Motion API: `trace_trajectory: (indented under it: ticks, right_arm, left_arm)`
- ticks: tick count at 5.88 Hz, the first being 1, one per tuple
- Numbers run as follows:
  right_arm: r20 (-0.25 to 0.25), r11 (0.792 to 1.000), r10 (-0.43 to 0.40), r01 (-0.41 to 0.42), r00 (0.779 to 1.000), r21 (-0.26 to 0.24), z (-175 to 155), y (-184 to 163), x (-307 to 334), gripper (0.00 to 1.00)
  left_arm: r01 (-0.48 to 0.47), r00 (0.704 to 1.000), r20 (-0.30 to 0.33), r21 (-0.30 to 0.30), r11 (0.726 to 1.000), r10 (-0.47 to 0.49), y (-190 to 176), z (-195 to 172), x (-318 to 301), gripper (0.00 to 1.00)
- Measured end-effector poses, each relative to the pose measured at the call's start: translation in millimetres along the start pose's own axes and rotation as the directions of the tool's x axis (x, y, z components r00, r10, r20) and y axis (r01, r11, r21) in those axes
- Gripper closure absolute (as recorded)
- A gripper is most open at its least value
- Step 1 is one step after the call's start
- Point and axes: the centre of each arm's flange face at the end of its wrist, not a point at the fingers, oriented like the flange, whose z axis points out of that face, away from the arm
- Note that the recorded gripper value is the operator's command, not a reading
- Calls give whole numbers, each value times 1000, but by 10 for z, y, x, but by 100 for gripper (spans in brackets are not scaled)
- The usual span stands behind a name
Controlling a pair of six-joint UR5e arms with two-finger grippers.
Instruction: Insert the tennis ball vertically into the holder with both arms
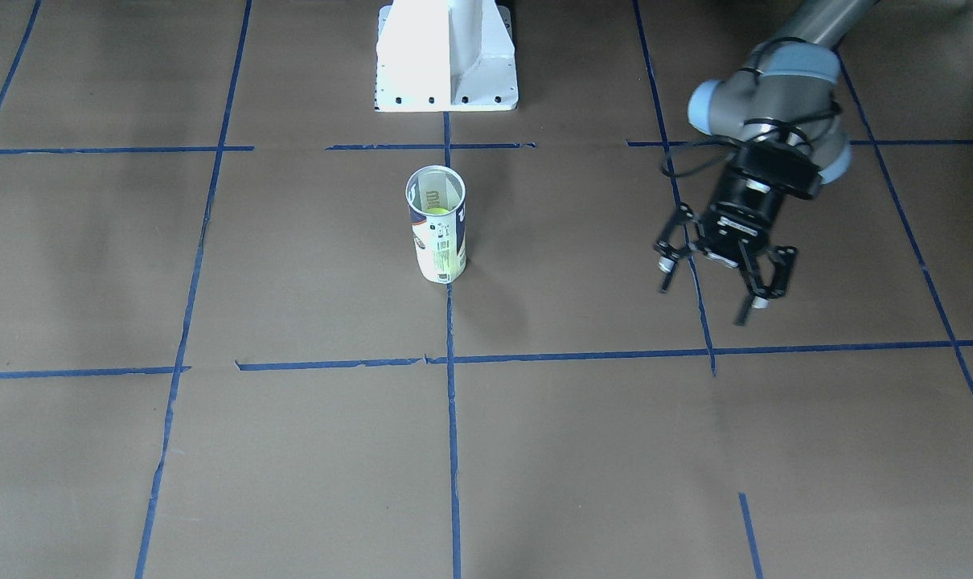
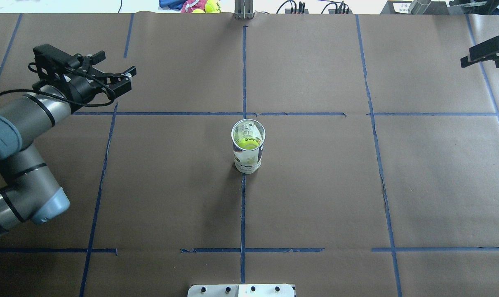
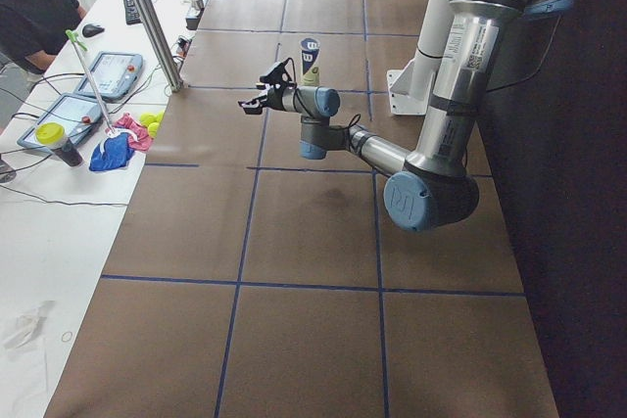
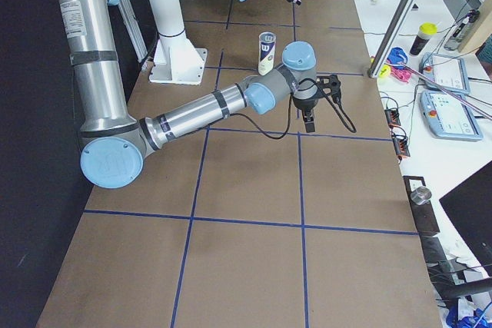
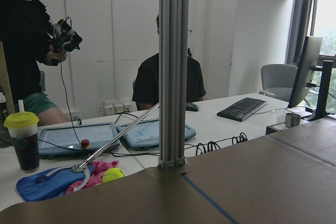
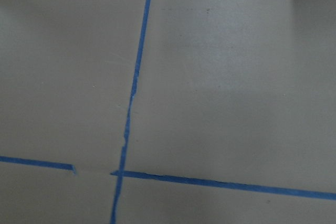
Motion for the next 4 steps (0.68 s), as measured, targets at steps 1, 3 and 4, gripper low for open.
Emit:
trace_trajectory:
  ticks: [1, 3, 4]
  right_arm:
    - [-2, 999, -16, 16, 1000, -39, 38, 157, 486, 1]
    - [13, 995, -49, 50, 999, -89, 58, 396, 1386, 1]
    - [4, 992, -70, 70, 998, -109, 59, 478, 1683, 1]
  left_arm:
    - [16, 999, 47, -169, 986, -8, -144, -35, -660, 0]
    - [145, 988, 115, -491, 859, -101, -435, -403, -1858, 0]
    - [226, 974, 137, -598, 769, -179, -472, -676, -2290, 0]
